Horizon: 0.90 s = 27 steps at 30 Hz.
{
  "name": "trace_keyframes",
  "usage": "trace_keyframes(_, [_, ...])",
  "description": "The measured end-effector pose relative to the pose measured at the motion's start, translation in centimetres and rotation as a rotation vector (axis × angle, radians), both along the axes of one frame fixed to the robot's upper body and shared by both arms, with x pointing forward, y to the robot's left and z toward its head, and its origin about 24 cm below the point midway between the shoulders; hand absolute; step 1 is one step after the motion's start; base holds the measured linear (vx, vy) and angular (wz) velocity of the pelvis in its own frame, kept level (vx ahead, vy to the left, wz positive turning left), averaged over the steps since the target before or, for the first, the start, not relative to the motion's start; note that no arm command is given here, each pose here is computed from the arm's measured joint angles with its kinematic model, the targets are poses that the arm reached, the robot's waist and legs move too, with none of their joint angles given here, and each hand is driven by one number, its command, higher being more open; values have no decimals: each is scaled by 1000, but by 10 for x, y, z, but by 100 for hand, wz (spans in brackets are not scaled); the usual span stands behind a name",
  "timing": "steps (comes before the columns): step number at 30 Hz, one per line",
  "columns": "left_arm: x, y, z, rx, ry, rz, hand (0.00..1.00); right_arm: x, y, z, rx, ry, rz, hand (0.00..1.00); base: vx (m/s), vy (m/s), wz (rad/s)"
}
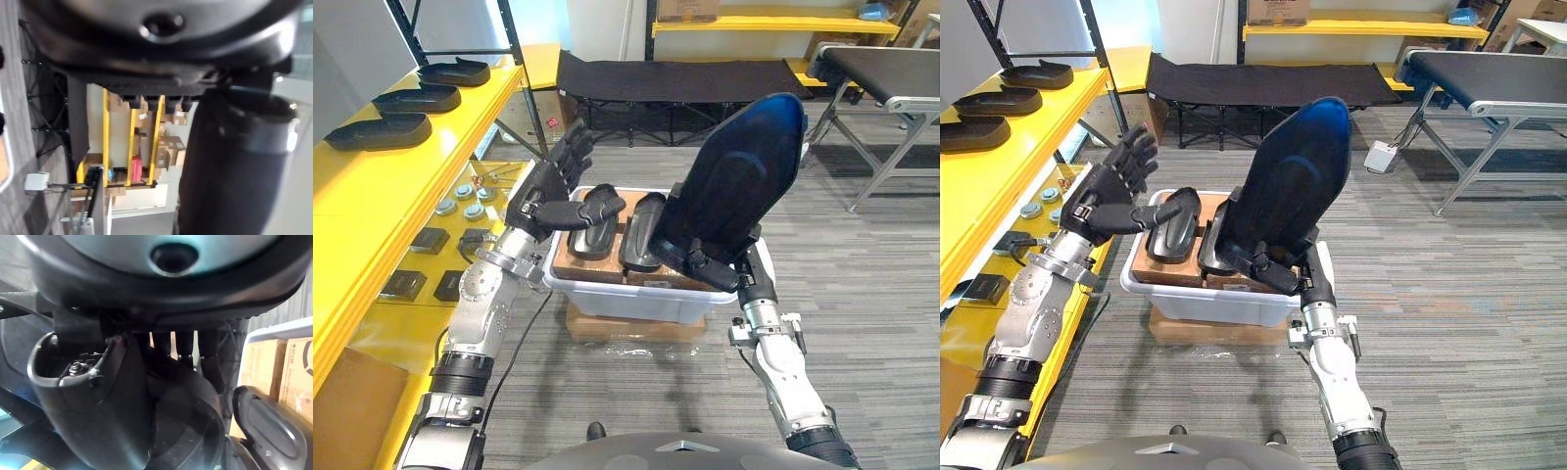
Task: Walk over and take three plastic housings, then place them on the shelf
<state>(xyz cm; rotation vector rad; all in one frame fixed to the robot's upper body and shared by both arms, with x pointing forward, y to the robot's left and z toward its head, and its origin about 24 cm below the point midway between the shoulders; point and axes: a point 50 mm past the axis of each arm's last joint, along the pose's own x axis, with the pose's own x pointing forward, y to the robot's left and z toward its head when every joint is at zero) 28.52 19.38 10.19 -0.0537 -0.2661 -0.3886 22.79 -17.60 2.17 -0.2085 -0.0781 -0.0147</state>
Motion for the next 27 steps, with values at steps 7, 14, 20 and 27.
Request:
trace_keyframes(7, [-1, -3, -14, 82, 67, 8, 100, 2, 3, 22, 1, -94, 44, 0, 0, 0, 0])
trace_keyframes(14, [-1, -8, -19, 84, 102, -24, 100, 5, 10, 46, 19, -201, 102, 0, 0, 0, 0])
trace_keyframes(20, [-5, -30, -30, 21, 172, -172, 100, 6, 26, 46, 23, -202, 171, 0, 0, 0, 0])
trace_keyframes(27, [-8, -45, -32, -171, 208, -300, 100, 7, 31, 47, 28, -207, 188, 0, 0, 0, 0])
